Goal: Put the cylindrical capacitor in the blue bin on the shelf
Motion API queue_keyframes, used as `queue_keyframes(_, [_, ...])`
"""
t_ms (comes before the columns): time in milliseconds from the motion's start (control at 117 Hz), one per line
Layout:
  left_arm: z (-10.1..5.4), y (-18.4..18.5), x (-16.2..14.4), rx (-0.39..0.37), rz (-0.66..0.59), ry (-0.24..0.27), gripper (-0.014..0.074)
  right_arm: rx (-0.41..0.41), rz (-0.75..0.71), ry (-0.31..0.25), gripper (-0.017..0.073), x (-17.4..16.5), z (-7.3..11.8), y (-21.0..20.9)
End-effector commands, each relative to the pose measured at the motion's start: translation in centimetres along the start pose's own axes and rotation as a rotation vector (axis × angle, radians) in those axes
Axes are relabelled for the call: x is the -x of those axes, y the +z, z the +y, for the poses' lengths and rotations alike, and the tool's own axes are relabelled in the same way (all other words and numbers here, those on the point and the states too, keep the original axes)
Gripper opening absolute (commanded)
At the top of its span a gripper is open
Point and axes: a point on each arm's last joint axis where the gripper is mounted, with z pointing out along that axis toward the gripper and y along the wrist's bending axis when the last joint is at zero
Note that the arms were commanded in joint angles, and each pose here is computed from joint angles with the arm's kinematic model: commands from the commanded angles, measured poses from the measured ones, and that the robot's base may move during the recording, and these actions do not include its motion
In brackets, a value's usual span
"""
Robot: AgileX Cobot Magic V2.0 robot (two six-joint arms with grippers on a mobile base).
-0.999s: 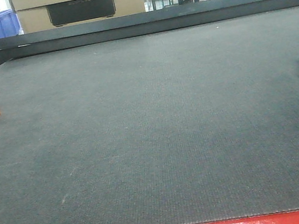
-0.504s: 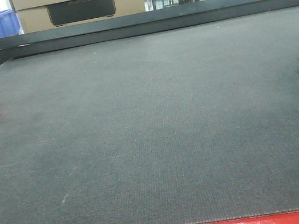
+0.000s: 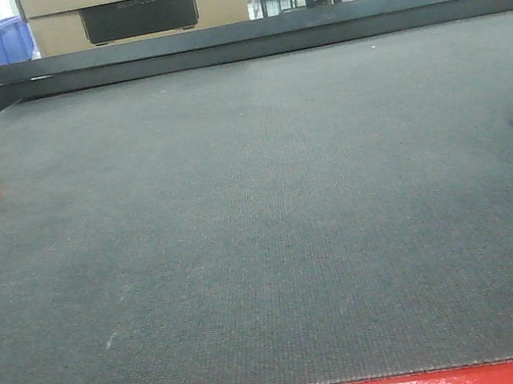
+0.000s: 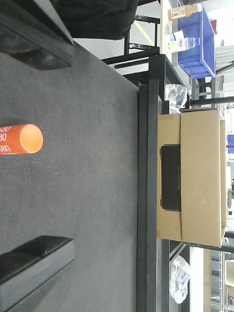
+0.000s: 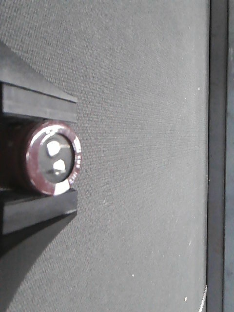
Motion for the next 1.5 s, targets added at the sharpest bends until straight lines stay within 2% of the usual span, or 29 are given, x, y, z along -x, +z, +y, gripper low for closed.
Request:
queue_keyframes(0, [-0.1,0.0,0.3,-0.005,-0.019,-0.005,0.0601,-0.003,-0.023,-0.008,-0.0052,0.7,-0.1,0.0])
queue_keyframes(77, [-0.1,-0.1,0.3,-0.005,-0.018,-0.008,0.0601,-0.001,-0.026,-0.005,-0.0085,1.7,-0.1,-0.1])
queue_keyframes(230, [-0.1,-0.1,0.6,-0.005,0.009,-0.062,0.0601,0.013,0.013,0.009,-0.0103,6.0,-0.2,-1.1])
queue_keyframes(444, [-0.1,-0.3,1.2,-0.007,0.074,-0.063,0.0601,0.074,0.046,-0.015,-0.0103,13.8,-0.1,-5.1])
queue_keyframes(581, [-0.1,-0.3,0.1,-0.008,0.139,-0.063,0.0601,0.085,0.068,-0.014,-0.0102,18.0,-0.4,-8.9])
queue_keyframes(683, [-0.1,0.1,-1.8,-0.007,0.141,-0.018,0.0601,0.094,0.069,-0.027,-0.0102,20.3,-0.7,-11.8])
queue_keyframes(768, [-0.3,0.8,-4.0,-0.011,0.072,0.0,0.0601,0.096,0.045,-0.028,-0.0102,21.7,-0.9,-13.7])
queue_keyframes(896, [-0.6,2.5,-8.0,-0.021,0.006,-0.003,0.0601,0.096,0.003,-0.026,-0.0102,23.1,-1.1,-15.5])
queue_keyframes(1067, [-0.8,6.2,-11.6,-0.03,0.016,-0.009,0.0601,0.097,0.005,-0.026,-0.0102,23.4,-1.1,-16.2])
queue_keyframes(1357, [-1.1,12.1,-15.4,-0.036,0.031,-0.022,0.0601,0.097,0.005,-0.026,-0.0102,23.4,-1.1,-16.2])
queue_keyframes(1494, [-1.2,14.6,-17.0,-0.037,0.057,-0.047,0.0601,0.097,0.005,-0.028,-0.0102,23.4,-1.1,-16.2])
